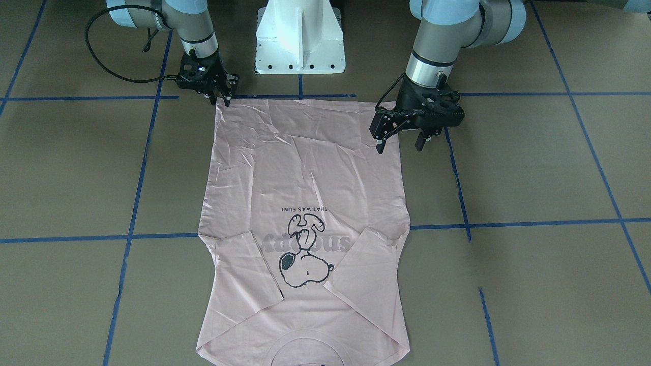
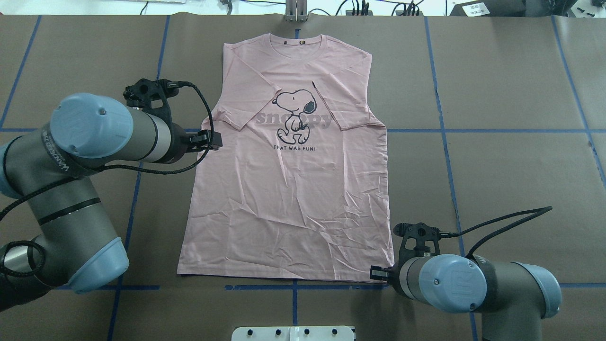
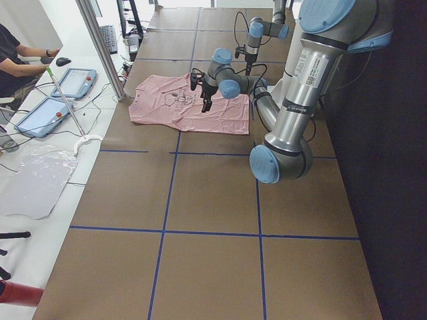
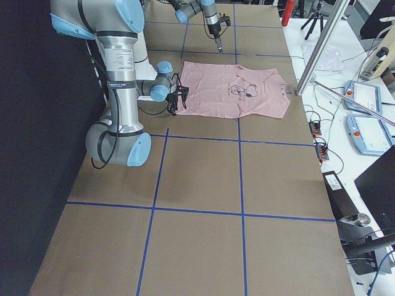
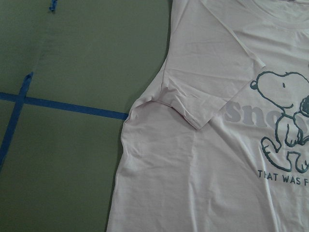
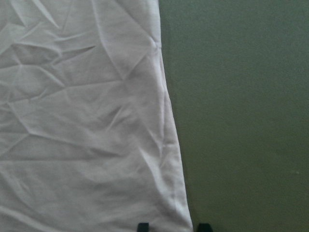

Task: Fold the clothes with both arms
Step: 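Grasp the hem corner with the right gripper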

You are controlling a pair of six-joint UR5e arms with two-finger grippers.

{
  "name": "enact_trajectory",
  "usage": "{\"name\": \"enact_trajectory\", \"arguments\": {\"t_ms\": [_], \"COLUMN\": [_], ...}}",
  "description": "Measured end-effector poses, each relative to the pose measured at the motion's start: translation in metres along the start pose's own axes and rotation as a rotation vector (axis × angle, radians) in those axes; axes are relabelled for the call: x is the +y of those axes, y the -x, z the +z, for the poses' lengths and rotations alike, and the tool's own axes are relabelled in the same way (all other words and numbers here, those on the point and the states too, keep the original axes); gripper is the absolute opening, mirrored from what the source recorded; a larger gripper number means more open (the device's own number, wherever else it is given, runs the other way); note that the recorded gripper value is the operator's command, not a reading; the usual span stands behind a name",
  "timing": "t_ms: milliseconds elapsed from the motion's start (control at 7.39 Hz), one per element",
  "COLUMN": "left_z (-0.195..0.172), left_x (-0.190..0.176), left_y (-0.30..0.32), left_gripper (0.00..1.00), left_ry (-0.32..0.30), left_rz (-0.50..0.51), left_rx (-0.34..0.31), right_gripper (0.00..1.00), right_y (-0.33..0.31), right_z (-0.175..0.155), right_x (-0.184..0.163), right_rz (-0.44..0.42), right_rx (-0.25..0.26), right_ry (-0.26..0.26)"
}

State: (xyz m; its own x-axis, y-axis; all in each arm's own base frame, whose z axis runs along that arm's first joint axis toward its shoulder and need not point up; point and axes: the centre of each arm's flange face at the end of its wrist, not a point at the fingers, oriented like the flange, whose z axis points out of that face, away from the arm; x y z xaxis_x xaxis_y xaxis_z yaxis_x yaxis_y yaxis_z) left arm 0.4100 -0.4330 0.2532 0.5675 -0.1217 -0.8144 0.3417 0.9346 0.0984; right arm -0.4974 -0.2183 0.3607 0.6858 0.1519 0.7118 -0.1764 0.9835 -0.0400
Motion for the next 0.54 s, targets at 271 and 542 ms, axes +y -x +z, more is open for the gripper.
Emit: {"name": "enact_trajectory", "arguments": {"t_ms": [271,542], "left_z": [-0.0002,0.0004], "left_x": [0.0,0.0003], "left_y": [-0.0005,0.0005], "left_gripper": [1.0,1.0], "left_ry": [0.001,0.002], "left_rz": [0.001,0.001], "left_rx": [0.001,-0.001], "right_gripper": [0.0,0.0], "right_y": [0.0009,0.0014], "right_z": [-0.002,-0.0041], "right_x": [-0.0003,-0.0007], "right_rz": [-0.001,0.0], "right_rx": [-0.004,-0.009], "right_ry": [0.0,-0.002]}}
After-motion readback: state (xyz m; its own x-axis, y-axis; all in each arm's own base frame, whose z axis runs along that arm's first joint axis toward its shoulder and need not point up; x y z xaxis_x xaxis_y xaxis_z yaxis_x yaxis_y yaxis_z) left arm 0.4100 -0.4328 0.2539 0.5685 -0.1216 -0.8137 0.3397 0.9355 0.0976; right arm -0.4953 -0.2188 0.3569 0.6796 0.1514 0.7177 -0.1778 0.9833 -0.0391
